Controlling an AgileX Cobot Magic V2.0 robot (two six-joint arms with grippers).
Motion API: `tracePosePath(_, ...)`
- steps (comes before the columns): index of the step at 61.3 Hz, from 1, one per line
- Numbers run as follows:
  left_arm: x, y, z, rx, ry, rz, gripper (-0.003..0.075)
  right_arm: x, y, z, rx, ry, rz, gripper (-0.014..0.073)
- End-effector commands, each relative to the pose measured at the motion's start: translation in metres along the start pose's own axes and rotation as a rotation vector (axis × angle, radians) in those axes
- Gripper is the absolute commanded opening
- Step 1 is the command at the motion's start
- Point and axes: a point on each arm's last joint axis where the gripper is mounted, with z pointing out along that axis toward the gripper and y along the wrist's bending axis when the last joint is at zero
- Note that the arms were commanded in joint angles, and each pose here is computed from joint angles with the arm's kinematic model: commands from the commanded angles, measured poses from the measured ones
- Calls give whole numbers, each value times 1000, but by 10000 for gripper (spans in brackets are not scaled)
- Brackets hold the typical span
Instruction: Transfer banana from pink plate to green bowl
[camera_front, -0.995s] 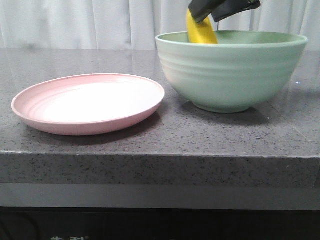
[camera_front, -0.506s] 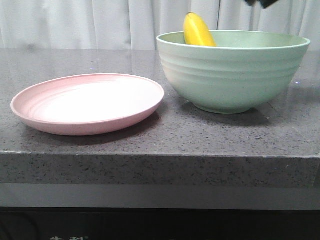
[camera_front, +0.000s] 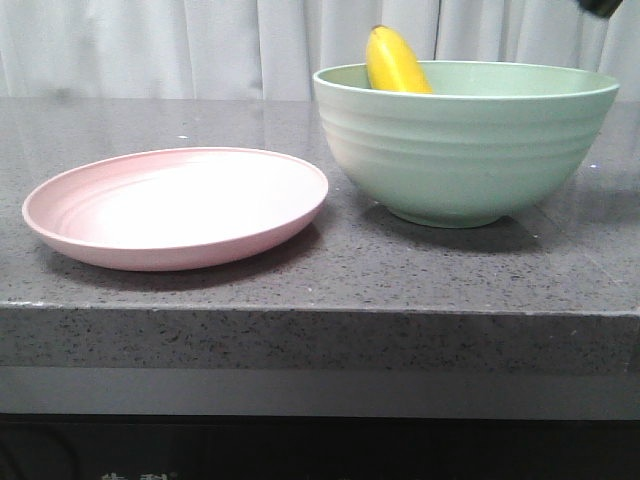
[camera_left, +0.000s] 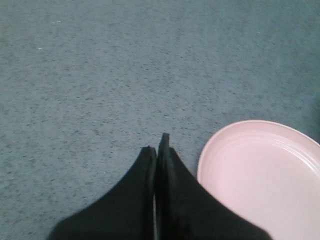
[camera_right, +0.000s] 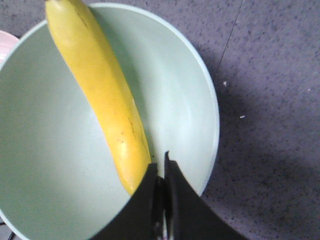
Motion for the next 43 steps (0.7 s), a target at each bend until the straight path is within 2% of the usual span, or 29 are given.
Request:
tracePosePath(1, -10, 9, -20, -30, -135, -31, -18, 2, 8, -41, 22, -212, -16, -59)
tracePosePath(10, 15, 15, -29, -59, -130, -44, -18, 37, 11, -62, 65, -401, -45, -59)
tracePosePath(21, 55, 17, -35, -54, -137, -46, -18, 99, 9, -73, 132, -648, -50, -59)
tracePosePath(35, 96, 19, -55, -41, -258, -42, -18, 186, 5, -63, 165, -775, -44, -59)
tracePosePath(43, 116, 19, -65, -36, -306, -42, -18, 220, 5, -61, 168, -848, -54, -59)
